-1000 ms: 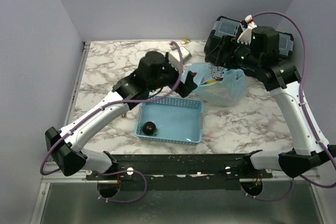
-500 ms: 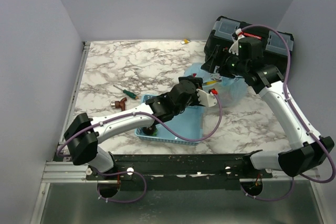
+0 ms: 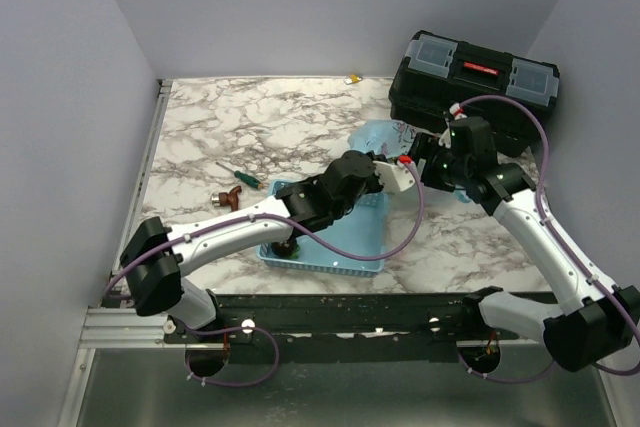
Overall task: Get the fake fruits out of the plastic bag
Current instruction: Untie the plastic bag at the center of the board.
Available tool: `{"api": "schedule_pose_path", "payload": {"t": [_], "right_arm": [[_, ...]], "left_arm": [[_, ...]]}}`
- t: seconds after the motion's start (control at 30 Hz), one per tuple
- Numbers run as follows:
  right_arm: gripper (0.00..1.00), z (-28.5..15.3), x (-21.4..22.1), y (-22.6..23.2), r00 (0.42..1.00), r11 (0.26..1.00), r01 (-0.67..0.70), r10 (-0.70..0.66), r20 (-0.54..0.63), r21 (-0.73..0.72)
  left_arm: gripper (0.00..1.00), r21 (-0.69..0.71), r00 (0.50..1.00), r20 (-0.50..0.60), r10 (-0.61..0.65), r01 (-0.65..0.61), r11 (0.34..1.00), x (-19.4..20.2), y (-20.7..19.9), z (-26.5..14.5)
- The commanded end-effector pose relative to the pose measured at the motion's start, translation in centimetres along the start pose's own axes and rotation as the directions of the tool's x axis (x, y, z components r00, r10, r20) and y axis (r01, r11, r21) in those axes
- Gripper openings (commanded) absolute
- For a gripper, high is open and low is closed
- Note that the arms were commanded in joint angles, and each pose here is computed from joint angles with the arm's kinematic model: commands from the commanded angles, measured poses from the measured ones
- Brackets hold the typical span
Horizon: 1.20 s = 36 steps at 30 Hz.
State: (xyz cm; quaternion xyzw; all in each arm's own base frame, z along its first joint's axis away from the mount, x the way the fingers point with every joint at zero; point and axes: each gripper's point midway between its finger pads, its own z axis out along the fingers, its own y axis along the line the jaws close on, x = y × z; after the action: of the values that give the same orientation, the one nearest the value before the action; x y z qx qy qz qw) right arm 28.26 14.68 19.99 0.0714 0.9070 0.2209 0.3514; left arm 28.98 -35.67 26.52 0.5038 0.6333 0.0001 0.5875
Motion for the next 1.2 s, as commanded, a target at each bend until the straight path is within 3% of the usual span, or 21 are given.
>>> {"api": "schedule_pose_path", "payload": {"t": [0.0,0.07,0.2,0.4,0.47,0.6,0.7,0.9,1.0,1.17], "right_arm": [[0.76,0.8,3.1,-3.0,0.997,0.994,-0.075,0.076,-0.01,0.08],[0.75,0.9,4.7,-4.1,0.995,0.99,-0.088,0.092,-0.032,0.108],[0.77,-0.3,5.0,-0.8,0.996,0.997,-0.052,0.048,-0.073,-0.063],[0.79,-3.9,2.4,5.1,1.0,0.957,-0.017,0.01,-0.024,-0.291],[0.74,-4.0,1.2,6.3,0.999,0.945,-0.029,0.032,0.002,-0.327],[0.54,-2.1,-1.1,5.6,0.996,0.967,-0.019,0.04,0.079,-0.255],[0.45,-0.1,-1.8,4.2,0.992,0.984,0.016,0.006,0.126,-0.18],[0.43,3.0,-3.0,1.1,0.964,0.998,0.051,-0.041,0.264,-0.031],[0.43,4.8,-1.2,-1.9,0.962,0.998,0.009,-0.025,0.271,0.06],[0.44,7.1,4.8,-5.9,0.952,0.973,-0.218,0.192,0.24,0.083]], "left_arm": [[0.0,0.085,0.877,-0.016,-0.481,0.48,0.873,-1.9,-1.2,-3.0],[0.0,0.08,0.823,-0.05,-0.566,0.568,0.819,-1.2,-1.9,-3.7],[0.0,0.012,0.709,-0.038,-0.704,0.705,0.709,0.2,-1.4,-4.6],[0.0,-0.016,0.625,-0.007,-0.781,0.781,0.625,0.6,-0.8,-4.4],[0.0,0.004,0.6,-0.023,-0.8,0.8,0.6,0.4,-1.2,-4.2],[0.0,0.008,0.577,-0.031,-0.816,0.817,0.577,0.5,-1.4,-3.9],[0.0,0.003,0.565,-0.029,-0.824,0.825,0.565,0.2,-0.6,-4.1],[0.0,0.035,0.519,-0.017,-0.854,0.854,0.518,-0.5,1.0,-4.5],[0.0,0.059,0.517,-0.017,-0.856,0.855,0.515,-0.8,1.0,-4.7],[0.0,0.096,0.502,-0.039,-0.864,0.862,0.497,-1.1,0.5,-4.9]]}}
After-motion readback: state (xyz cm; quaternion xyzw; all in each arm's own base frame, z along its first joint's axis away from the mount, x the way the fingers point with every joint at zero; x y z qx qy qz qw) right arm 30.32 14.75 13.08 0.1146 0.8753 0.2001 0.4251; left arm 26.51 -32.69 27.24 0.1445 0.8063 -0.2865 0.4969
